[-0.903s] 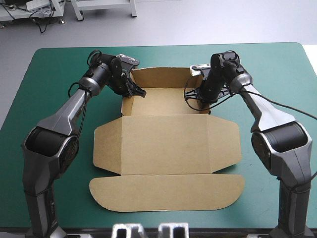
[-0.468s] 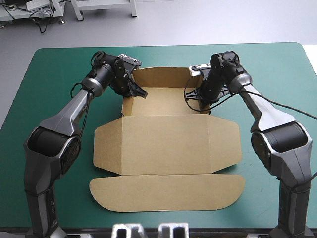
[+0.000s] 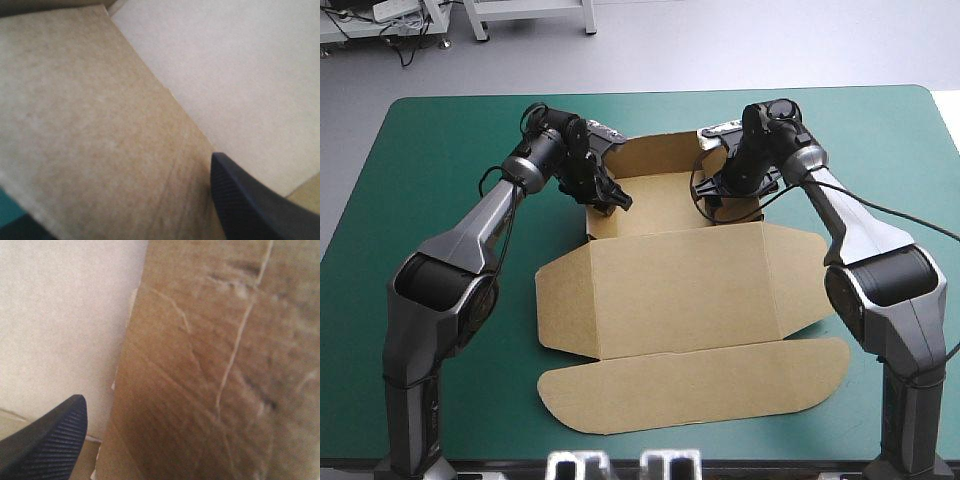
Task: Fold the box
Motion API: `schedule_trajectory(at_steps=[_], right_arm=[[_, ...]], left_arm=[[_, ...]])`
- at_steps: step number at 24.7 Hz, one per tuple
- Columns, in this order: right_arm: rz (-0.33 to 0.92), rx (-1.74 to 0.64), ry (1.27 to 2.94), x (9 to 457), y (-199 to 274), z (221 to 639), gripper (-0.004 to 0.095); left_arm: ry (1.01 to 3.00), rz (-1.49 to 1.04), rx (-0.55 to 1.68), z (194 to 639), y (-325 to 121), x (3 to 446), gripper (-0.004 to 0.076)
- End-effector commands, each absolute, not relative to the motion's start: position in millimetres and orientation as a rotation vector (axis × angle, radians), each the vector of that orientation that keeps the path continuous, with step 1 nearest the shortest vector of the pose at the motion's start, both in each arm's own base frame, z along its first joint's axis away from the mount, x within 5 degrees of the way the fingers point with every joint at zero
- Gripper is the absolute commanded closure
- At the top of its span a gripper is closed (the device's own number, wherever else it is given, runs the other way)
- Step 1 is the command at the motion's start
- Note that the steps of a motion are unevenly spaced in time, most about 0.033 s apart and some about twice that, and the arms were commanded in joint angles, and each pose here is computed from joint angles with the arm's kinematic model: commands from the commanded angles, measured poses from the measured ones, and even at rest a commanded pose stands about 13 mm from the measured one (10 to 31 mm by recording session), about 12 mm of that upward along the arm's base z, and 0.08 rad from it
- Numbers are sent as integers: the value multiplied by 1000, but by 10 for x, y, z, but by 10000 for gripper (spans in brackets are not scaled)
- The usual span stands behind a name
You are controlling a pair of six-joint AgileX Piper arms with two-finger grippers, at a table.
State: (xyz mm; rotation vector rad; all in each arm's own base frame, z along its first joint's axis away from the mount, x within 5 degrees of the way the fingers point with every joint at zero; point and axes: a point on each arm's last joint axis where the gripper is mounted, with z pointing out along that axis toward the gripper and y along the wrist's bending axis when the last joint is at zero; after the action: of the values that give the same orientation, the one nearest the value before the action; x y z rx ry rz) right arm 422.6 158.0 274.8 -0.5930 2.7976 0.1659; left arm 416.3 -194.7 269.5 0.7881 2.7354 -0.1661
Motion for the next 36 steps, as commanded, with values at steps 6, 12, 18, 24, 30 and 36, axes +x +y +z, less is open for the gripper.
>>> schedule_trajectory(at_steps=[6, 12, 18, 24, 30, 36], right_arm=[[80, -605, 2570, 4117, 1502, 3512, 138], [127, -520, 2597, 4196, 1317, 3481, 138], [175, -401, 2601, 4255, 986, 3544, 140], [210, -444, 2508, 4077, 885, 3888, 140], [201, -464, 2481, 4080, 884, 3922, 140], [270, -457, 2485, 4145, 940, 3836, 140]], left_arm=[[2551, -147, 714, 3493, -1825, 4124, 242], [2567, -193, 662, 3487, -1696, 4183, 242], [2569, -67, 625, 3485, -1499, 4260, 243], [2468, -81, 655, 3888, -1407, 4051, 274], [2244, -36, 727, 4666, -1210, 3490, 437], [2217, 42, 797, 4802, -1022, 3034, 730]])
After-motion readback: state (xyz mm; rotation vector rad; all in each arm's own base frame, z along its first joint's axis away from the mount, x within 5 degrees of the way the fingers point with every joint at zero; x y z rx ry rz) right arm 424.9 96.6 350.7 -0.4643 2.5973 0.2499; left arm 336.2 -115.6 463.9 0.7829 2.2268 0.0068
